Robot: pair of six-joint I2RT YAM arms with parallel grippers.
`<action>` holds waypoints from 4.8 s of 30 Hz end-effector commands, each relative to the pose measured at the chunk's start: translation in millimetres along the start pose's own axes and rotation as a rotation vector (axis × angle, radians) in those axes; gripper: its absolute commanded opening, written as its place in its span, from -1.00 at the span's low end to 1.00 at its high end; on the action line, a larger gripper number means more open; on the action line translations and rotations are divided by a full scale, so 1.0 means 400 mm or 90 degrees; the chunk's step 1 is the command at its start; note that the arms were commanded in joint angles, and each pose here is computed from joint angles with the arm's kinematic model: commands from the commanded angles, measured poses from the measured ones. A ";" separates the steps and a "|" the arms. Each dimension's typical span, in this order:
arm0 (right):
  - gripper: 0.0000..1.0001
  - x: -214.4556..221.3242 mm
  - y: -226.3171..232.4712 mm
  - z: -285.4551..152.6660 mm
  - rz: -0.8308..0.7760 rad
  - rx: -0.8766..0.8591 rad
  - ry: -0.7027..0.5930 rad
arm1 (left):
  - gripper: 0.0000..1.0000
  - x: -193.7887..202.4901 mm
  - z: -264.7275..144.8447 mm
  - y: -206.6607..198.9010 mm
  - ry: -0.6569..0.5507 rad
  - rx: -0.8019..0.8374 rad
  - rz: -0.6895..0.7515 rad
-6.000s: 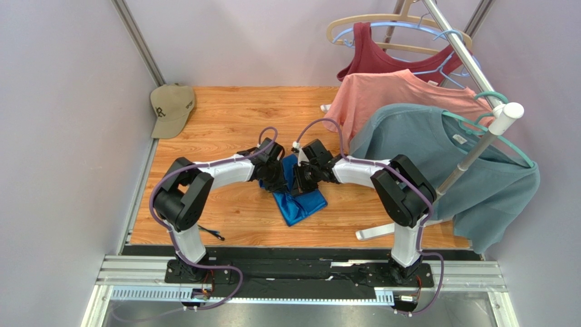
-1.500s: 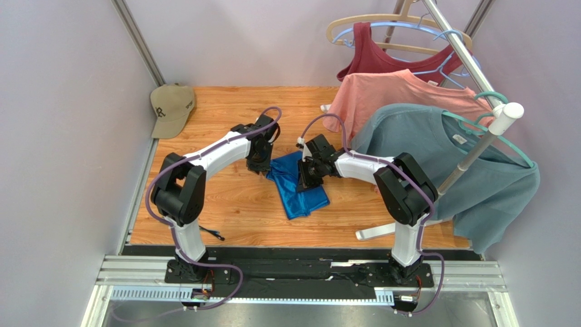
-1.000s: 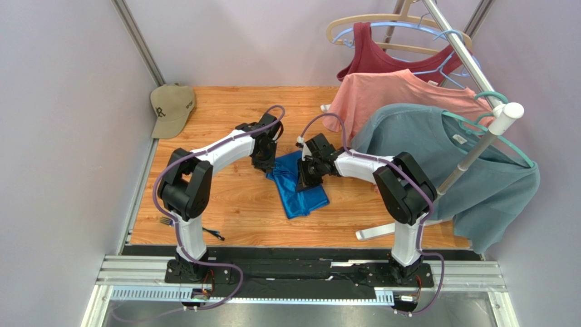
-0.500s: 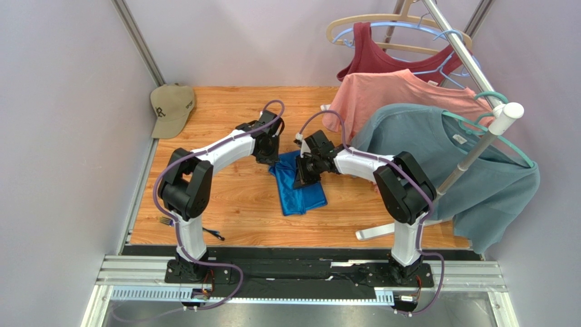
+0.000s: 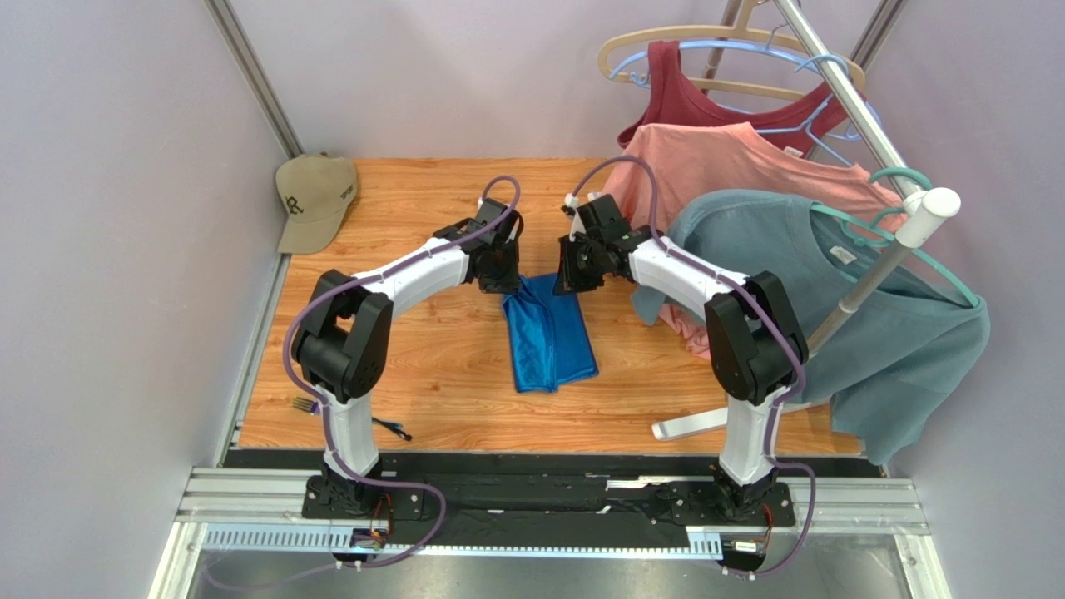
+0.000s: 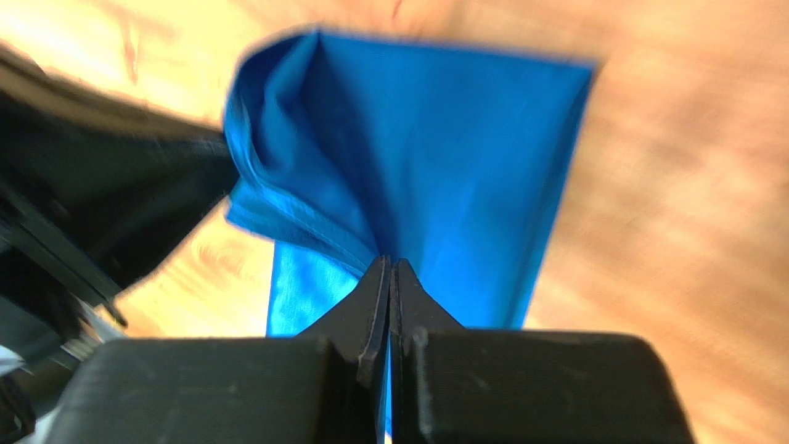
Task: Fold the napkin into a case and place the utensils inside
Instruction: Fold the lower triangle-folded napkin at the center of the board, then smooth out the 2/3-rectangle-folded napkin at the center of the board.
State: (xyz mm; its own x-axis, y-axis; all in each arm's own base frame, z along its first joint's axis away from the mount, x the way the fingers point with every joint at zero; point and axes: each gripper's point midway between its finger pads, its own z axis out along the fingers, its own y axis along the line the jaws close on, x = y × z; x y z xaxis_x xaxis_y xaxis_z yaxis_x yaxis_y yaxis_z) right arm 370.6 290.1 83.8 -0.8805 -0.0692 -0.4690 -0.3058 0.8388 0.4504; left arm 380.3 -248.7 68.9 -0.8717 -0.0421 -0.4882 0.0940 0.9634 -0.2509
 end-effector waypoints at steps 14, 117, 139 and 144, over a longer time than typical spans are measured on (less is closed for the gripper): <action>-1.00 -0.022 -0.070 0.136 0.009 0.023 0.013 | -1.00 -0.057 0.088 -0.114 -0.025 0.094 -0.108; -1.00 0.022 -0.179 0.038 0.123 0.006 0.004 | -0.92 -0.044 0.032 -0.363 -0.033 0.234 0.141; -1.00 0.021 -0.174 0.040 0.130 0.003 0.008 | -1.00 -0.049 0.178 -0.272 -0.018 0.087 0.209; -1.00 0.025 -0.176 0.042 0.131 0.004 0.011 | -1.00 -0.071 0.188 -0.241 -0.023 0.044 0.231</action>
State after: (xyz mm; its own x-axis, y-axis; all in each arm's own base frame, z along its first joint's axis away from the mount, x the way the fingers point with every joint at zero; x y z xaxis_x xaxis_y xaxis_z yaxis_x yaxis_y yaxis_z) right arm 380.3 236.2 28.1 -0.9394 0.0807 -0.3332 -0.1100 0.8495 0.5160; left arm 416.9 -371.6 36.9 -0.7895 0.2493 -0.5608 0.4223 0.8837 -0.2016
